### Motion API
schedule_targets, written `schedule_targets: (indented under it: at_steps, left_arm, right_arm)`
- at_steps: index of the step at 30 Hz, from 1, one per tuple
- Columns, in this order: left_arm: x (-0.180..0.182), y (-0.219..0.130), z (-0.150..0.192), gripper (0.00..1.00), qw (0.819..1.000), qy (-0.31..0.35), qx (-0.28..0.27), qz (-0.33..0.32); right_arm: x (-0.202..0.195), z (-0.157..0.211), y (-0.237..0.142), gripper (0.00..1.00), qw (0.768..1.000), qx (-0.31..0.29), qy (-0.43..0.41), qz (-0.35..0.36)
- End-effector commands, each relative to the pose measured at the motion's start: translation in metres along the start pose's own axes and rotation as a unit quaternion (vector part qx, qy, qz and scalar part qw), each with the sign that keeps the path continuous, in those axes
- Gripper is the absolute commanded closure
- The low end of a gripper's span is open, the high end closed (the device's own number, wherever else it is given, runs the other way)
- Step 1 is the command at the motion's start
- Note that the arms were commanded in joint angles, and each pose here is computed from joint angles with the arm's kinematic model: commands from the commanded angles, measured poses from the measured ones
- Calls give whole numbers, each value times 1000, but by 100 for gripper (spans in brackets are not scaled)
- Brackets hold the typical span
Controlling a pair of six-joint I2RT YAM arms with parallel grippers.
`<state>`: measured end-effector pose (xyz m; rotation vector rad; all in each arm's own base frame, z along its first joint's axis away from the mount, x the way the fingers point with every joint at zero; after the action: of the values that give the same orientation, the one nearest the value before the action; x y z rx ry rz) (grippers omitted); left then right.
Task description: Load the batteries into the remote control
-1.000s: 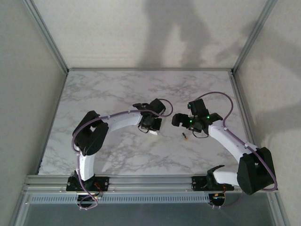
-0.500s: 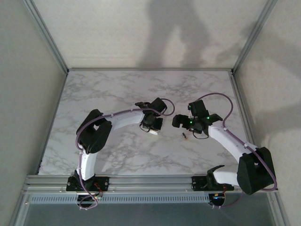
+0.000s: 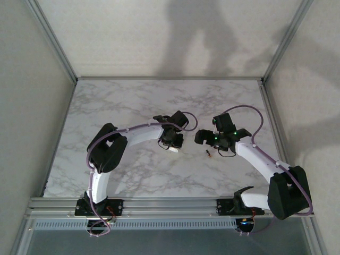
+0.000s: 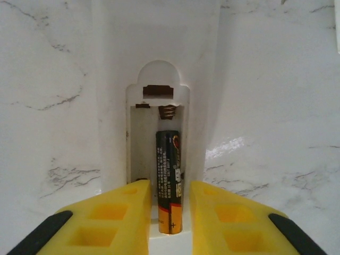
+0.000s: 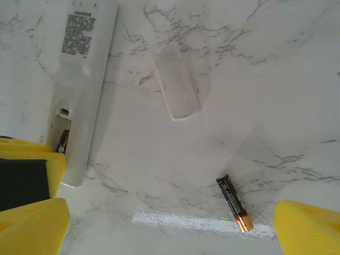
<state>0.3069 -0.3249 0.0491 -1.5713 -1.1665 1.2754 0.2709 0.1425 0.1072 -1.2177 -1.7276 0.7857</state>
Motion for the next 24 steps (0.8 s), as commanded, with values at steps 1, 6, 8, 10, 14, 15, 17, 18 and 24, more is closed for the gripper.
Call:
schedule_targets:
  at_steps: [1, 6, 8, 10, 14, 15, 17, 18, 24]
  left_arm:
    - [0, -1, -4, 75, 1000, -11, 6, 3]
    - [-1, -2, -8, 76, 1000, -20, 1, 11]
    - [-1, -2, -10, 76, 1000, -25, 0, 13]
    - [-2, -5, -14, 71, 999, -31, -6, 17]
    - [-7, -22, -28, 67, 998, -45, -26, 36]
    - [-9, -28, -31, 67, 998, -47, -31, 41]
    - [-11, -38, -39, 66, 996, -55, -43, 51]
    - [-12, -44, -41, 66, 995, -59, -46, 60]
    - [-2, -67, -56, 66, 991, -82, -82, 73]
  right_arm:
    - [-1, 4, 0, 1, 1000, 5, 8, -6]
    - [0, 5, 1, 1, 1000, 5, 8, -7]
    - [0, 5, 1, 1, 1000, 6, 8, -8]
    - [1, 4, 1, 1, 1000, 6, 7, -10]
    - [2, 2, -1, 1, 1000, 5, 2, -13]
    - [3, 2, -1, 1, 1000, 6, 2, -14]
    - [4, 1, -1, 1, 1000, 5, -1, -17]
    - [4, 1, -1, 1, 1000, 6, -1, -16]
    - [9, -1, -1, 1, 1000, 12, -10, -25]
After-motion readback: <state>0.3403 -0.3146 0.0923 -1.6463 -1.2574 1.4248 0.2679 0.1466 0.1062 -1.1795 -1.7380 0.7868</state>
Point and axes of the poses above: each hand's point on the last joint's axis, 136 mm out from that joint toward the fingers, its own y axis out along the fingers, its own x axis along the line the jaws close on, z = x × y, the point moved 1 cm from there along -y, back along the fingers, and after that the axes turned 11 degrees about -y, right-handed, at the moved point
